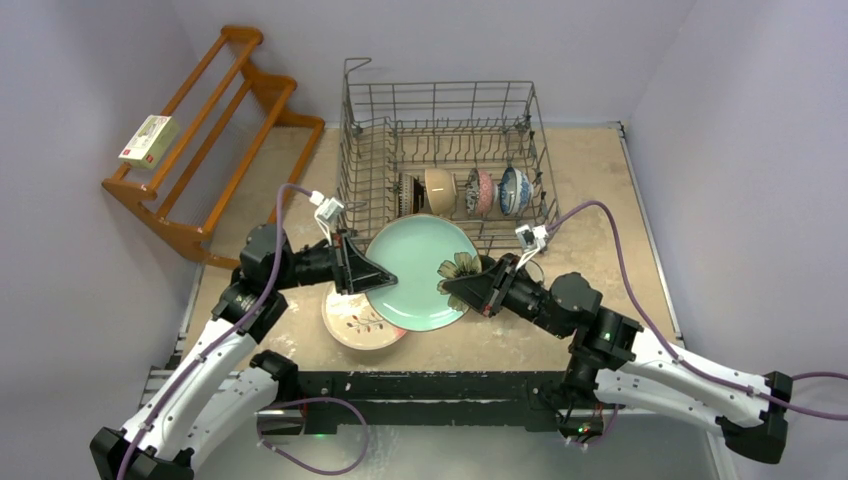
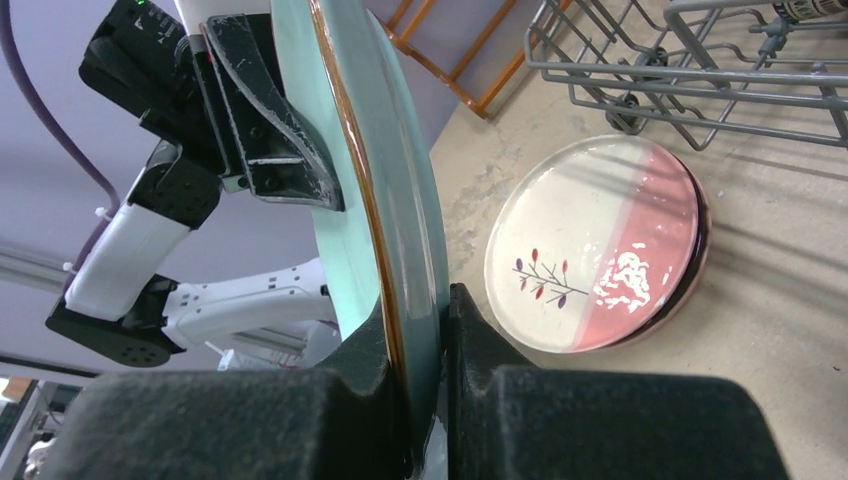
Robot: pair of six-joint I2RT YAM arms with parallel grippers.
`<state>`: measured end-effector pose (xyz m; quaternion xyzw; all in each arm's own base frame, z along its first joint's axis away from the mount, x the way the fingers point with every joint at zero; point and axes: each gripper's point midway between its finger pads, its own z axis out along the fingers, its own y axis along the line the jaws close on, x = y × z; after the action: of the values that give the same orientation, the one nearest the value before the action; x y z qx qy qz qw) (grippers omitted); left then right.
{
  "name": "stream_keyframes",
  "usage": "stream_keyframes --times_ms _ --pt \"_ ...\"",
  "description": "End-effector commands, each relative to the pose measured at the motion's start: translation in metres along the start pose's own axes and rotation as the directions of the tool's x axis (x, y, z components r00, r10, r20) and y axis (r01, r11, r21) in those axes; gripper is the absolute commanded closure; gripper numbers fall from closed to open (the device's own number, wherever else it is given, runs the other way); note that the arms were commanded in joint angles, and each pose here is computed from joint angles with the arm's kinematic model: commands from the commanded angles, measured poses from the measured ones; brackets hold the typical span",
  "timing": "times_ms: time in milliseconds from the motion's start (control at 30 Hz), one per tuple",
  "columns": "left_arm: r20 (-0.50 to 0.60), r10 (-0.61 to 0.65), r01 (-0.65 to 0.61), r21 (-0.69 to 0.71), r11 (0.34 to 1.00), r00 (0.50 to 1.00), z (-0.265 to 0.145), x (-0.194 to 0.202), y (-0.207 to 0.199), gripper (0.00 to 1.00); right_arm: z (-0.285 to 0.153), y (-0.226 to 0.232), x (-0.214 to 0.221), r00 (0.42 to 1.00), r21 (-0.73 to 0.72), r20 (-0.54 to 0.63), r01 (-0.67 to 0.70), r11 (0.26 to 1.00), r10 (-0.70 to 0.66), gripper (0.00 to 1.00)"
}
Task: Load the mixed dishes into the dish rack
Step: Pick up the plate at the center of the board.
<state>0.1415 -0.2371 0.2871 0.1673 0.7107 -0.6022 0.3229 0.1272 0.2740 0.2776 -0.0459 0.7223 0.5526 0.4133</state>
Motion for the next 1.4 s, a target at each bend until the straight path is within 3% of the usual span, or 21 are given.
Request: stream_keyframes --times_ms 0,133,367,500,700,933,1133,1367 --pt "0.091 0.145 -0.152 0.079 0.985 0.985 -0.002 -0.026 -0.029 1.0 -0.003 0.042 -0.027 0.995 -0.154 0.089 -0.034 0.987 0.048 1.0" --pt "0.082 0.132 -0.137 0.05 0.989 0.988 0.0 -0.024 -0.02 0.96 -0.004 0.045 -0.034 0.993 -0.161 0.117 -0.012 0.987 0.031 1.0" --pt "0.079 0.138 -0.135 -0.049 0.99 0.987 0.001 -0.029 -0.004 0.57 -0.003 0.044 -0.055 0.983 -0.089 0.181 0.032 0.996 -0.016 1.0" --pt "0.087 0.141 -0.128 -0.138 0.982 0.986 0.001 -0.033 0.013 0.44 -0.001 0.042 -0.07 0.975 -0.019 0.215 0.05 0.999 -0.045 1.0" --pt "0.09 0.163 -0.127 -0.315 0.941 0.983 -0.004 -0.045 0.041 0.34 0.008 0.042 -0.088 0.964 0.053 0.252 0.069 0.996 -0.08 1.0" --pt "0.111 0.191 -0.119 -0.465 0.877 0.975 -0.015 -0.055 0.066 0.32 0.022 0.029 -0.112 0.944 0.225 0.296 0.081 0.971 -0.147 1.0" --pt "0.128 0.237 -0.134 -0.534 0.835 0.963 -0.022 -0.068 0.074 0.21 0.039 0.026 -0.135 0.915 0.35 0.319 0.127 0.928 -0.246 1.0" --pt "0.115 0.27 -0.158 -0.574 0.803 0.956 -0.025 -0.066 0.09 0.19 0.057 0.019 -0.179 0.853 0.485 0.34 0.202 0.851 -0.396 1.0"
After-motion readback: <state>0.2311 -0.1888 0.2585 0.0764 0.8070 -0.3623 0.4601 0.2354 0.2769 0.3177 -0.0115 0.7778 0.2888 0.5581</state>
